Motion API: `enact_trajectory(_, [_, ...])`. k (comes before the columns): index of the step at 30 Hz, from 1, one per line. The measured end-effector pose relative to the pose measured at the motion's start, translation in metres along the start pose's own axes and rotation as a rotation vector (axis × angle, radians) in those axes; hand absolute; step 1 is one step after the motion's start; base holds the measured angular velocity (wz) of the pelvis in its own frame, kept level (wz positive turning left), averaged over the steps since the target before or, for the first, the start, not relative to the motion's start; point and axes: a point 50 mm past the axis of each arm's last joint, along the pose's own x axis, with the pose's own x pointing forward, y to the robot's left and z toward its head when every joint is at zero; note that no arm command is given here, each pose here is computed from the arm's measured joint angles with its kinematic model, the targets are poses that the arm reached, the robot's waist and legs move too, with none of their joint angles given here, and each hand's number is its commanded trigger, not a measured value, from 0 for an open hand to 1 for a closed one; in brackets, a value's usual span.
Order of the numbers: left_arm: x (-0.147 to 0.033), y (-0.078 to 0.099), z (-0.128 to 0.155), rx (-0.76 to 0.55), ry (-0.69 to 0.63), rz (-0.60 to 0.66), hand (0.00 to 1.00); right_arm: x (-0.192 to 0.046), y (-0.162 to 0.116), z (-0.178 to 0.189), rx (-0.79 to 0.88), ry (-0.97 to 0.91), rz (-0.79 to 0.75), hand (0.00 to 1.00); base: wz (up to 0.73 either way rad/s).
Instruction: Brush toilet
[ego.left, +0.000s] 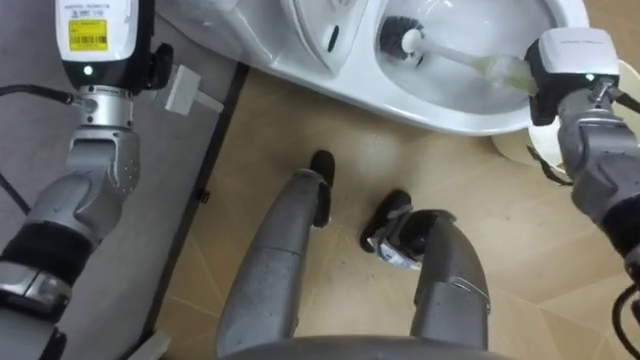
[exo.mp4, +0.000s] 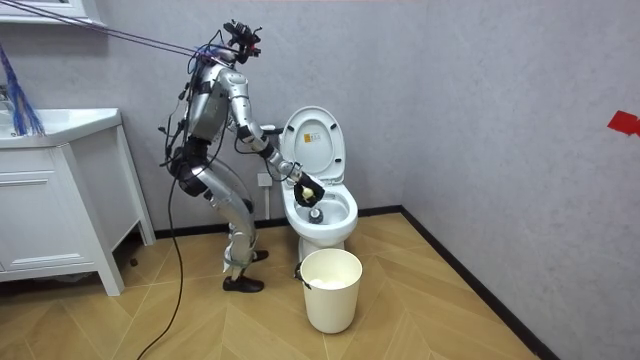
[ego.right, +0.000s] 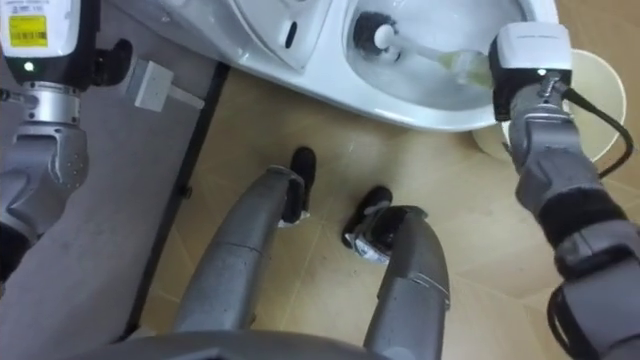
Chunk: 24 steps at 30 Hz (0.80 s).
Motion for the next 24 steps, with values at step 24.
enact_trajectory(24, [-0.007,0.007,-0.014,-0.042,0.034,0.045,0.0,0.016,0.003,-0.024,0.486,0.096,0.114,1.0,-0.02])
